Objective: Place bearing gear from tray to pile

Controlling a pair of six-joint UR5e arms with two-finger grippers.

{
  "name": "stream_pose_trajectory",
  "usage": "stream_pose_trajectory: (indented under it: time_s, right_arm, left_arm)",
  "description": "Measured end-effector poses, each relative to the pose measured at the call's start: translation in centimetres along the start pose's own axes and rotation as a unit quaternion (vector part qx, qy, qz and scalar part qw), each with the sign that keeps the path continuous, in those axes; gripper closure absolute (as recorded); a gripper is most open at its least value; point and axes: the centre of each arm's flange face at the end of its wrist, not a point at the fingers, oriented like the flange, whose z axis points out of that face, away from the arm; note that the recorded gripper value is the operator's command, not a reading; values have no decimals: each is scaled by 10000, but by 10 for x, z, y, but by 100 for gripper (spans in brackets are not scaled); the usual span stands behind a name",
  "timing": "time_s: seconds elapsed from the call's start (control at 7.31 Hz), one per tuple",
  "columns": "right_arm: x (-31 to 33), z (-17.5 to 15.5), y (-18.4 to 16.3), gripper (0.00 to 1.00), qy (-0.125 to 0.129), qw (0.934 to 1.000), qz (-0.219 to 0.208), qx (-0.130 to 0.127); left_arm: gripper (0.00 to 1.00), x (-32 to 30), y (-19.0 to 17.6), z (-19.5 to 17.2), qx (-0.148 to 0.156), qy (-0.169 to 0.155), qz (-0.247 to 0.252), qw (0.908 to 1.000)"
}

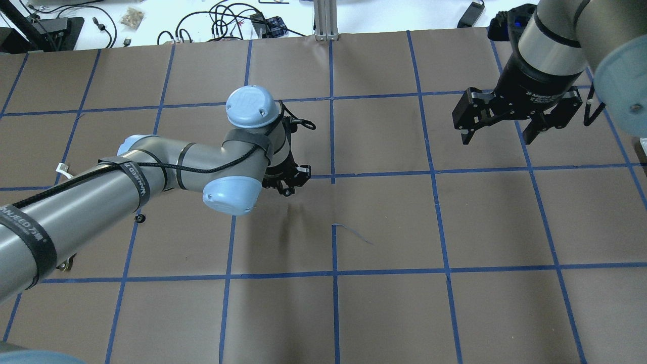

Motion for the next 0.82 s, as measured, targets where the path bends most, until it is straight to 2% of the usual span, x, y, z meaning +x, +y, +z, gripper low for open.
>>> stream_pose_trajectory:
  time_s: [0.27, 0.41, 0.55, 0.82]
  right_arm:
    - [-2, 1, 1, 0, -2, 10000, -28, -39]
    - [-2, 2, 2, 0, -2, 10000, -42, -53]
    - [-3, 3, 2, 0, -62, 9999, -59, -70]
    - [-6, 8, 3, 0, -203, 9997, -74, -118]
  left_arm:
    - [100, -66, -20, -49, -348, -146, 17, 9993]
    - [100, -113, -24, -65, -447, -358, 152, 9982]
    - [100, -163, -24, -74, -535, -570, 362, 9963]
    - [100, -267, -12, -63, -670, -586, 610, 9942]
